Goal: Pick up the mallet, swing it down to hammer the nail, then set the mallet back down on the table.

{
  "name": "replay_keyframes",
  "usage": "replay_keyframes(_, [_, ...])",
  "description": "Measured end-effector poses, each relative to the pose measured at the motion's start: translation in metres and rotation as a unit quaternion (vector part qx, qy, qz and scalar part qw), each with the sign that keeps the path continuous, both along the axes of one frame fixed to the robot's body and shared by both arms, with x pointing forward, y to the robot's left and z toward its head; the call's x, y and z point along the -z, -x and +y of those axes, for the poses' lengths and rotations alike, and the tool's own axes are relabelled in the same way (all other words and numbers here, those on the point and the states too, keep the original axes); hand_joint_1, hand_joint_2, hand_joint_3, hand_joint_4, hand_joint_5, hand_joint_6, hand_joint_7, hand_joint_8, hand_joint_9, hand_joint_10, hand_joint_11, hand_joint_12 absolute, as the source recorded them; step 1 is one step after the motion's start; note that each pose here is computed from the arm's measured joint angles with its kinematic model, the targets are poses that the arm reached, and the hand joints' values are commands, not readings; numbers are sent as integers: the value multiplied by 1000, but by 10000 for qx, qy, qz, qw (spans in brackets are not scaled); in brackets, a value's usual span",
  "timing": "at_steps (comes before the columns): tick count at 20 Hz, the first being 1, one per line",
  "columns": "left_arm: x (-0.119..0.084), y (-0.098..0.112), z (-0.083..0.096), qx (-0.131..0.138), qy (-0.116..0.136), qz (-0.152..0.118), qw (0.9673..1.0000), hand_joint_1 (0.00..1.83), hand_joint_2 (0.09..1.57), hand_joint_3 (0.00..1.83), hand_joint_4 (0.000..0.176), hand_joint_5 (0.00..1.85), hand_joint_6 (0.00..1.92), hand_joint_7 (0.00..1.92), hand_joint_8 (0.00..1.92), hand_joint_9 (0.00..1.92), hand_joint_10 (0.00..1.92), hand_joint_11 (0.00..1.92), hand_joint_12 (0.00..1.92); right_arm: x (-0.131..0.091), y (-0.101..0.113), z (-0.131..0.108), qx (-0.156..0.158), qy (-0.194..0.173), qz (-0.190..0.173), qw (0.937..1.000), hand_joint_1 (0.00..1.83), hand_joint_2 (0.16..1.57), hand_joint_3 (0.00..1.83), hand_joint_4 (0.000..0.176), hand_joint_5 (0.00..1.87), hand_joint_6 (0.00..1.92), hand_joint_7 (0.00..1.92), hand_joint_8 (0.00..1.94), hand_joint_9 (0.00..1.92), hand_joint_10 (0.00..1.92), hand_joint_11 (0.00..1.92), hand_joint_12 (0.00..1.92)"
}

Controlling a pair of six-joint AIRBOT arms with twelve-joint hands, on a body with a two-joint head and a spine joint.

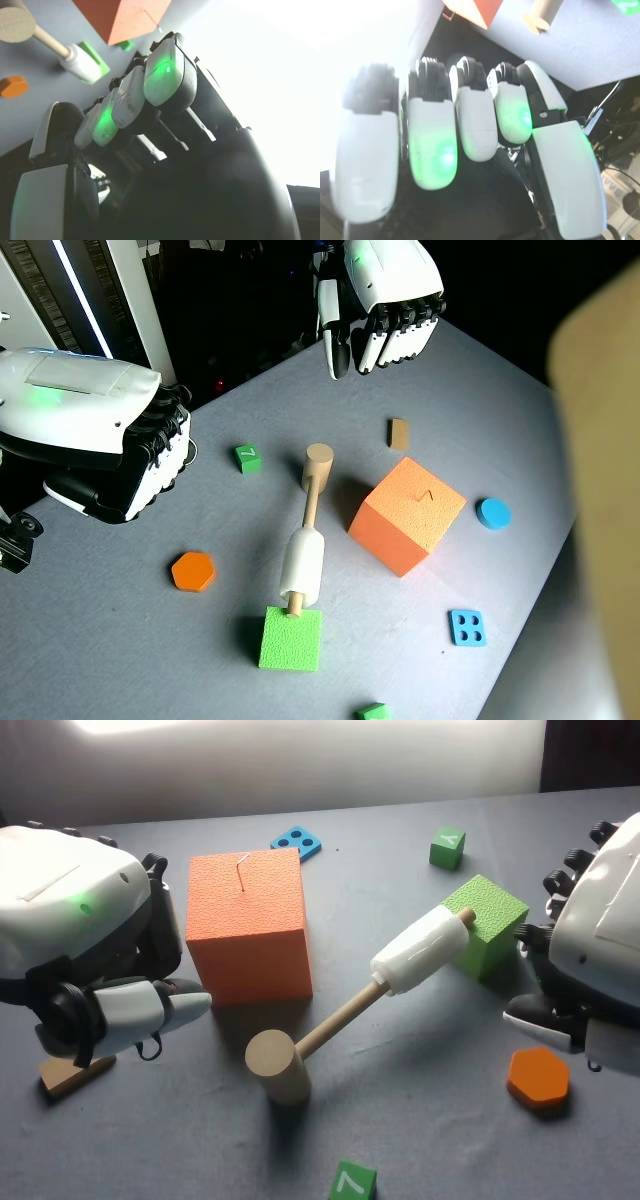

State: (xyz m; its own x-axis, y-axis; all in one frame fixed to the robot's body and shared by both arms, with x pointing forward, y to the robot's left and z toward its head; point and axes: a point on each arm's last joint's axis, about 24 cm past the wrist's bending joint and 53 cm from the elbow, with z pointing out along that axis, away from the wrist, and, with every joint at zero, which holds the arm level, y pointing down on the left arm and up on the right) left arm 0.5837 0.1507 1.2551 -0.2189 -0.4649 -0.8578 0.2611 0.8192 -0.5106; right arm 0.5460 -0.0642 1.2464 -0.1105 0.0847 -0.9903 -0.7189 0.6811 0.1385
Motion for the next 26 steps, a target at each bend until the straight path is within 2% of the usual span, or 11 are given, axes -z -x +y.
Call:
replay_keyframes(1, [0, 0, -1, 10, -28, -7, 10000, 0, 1137, 34, 0, 62, 3, 50, 3, 42, 4, 0, 89, 2, 0, -1, 2, 29, -20, 10000, 387, 1111, 19, 0, 145, 16, 141, 5, 83, 40, 0, 260])
replay_keyframes(4, [3, 2, -2, 52, -60, 35, 10000, 0, 1174, 12, 0, 95, 3, 91, 0, 81, 0, 11, 129, 10, 1, 1, -23, 109, 54, 9999, 442, 1118, 4, 0, 164, 4, 161, 2, 110, 18, 0, 300])
replay_keyframes(6, [2, 2, -4, 85, -99, 1, 9999, 0, 1185, 9, 0, 80, 5, 52, 8, 37, 7, 8, 44, 7, 1, 2, -39, 85, 3, 10000, 485, 1148, 8, 0, 157, 0, 153, 1, 112, 10, 0, 307])
replay_keyframes(9, [11, 3, -7, 213, -152, 158, 9995, 0, 1188, 5, 0, 23, 0, 11, 0, 3, 0, 0, 3, 6, -1, 0, -8, 77, -57, 10000, 582, 1163, 4, 0, 124, 0, 118, 0, 85, 0, 0, 286])
replay_keyframes(12, [21, 5, -16, 496, -68, 397, 9980, 0, 1193, 5, 0, 58, 14, 51, 15, 33, 11, 20, 9, 6, -12, -11, 141, -59, 16, 9999, 785, 1189, 7, 0, 79, 0, 53, 0, 38, 0, 0, 236])
replay_keyframes(14, [25, 8, -23, 732, -69, 492, 9961, 0, 1197, 1, 0, 78, 4, 72, 4, 56, 5, 29, 15, 6, -20, -18, 164, -130, 80, 9998, 1000, 1149, 0, 0, 202, 28, 145, 16, 116, 24, 0, 553])
replay_keyframes(15, [27, 8, -24, 827, -99, 478, 9954, 0, 1197, 1, 0, 87, 7, 81, 7, 65, 8, 40, 21, 6, -22, -19, 107, -97, 41, 9999, 1044, 1139, 0, 0, 221, 23, 163, 13, 129, 24, 0, 624])
replay_keyframes(17, [34, 9, -23, 933, -143, 520, 9942, 0, 1192, 0, 0, 101, 11, 94, 10, 80, 13, 50, 26, 14, -25, -20, -9, -68, 242, 9997, 1103, 1110, 0, 0, 259, 21, 206, 14, 167, 30, 0, 771])
replay_keyframes(20, [45, 5, -15, 1012, -160, 578, 9931, 0, 1187, 0, 0, 84, 2, 87, 4, 81, 9, 47, 26, 37, -28, -20, 6, 364, 616, 9974, 1240, 1062, 0, 0, 282, 15, 260, 15, 226, 37, 0, 973])
replay_keyframes(21, [49, 2, -9, 1068, -65, 558, 9927, 0, 1187, 0, 0, 84, 1, 86, 4, 80, 8, 45, 25, 41, -33, -16, 115, 385, 989, 9943, 1252, 1052, 0, 0, 289, 12, 271, 11, 237, 34, 0, 1003])
replay_keyframes(26, [58, -1, 3, 1117, -48, 575, 9921, 0, 1194, 1, 0, 108, 8, 112, 10, 95, 9, 54, 32, 41, -34, 0, 113, 253, 1651, 9859, 1233, 1045, 0, 0, 345, 14, 332, 10, 331, 47, 0, 1208])
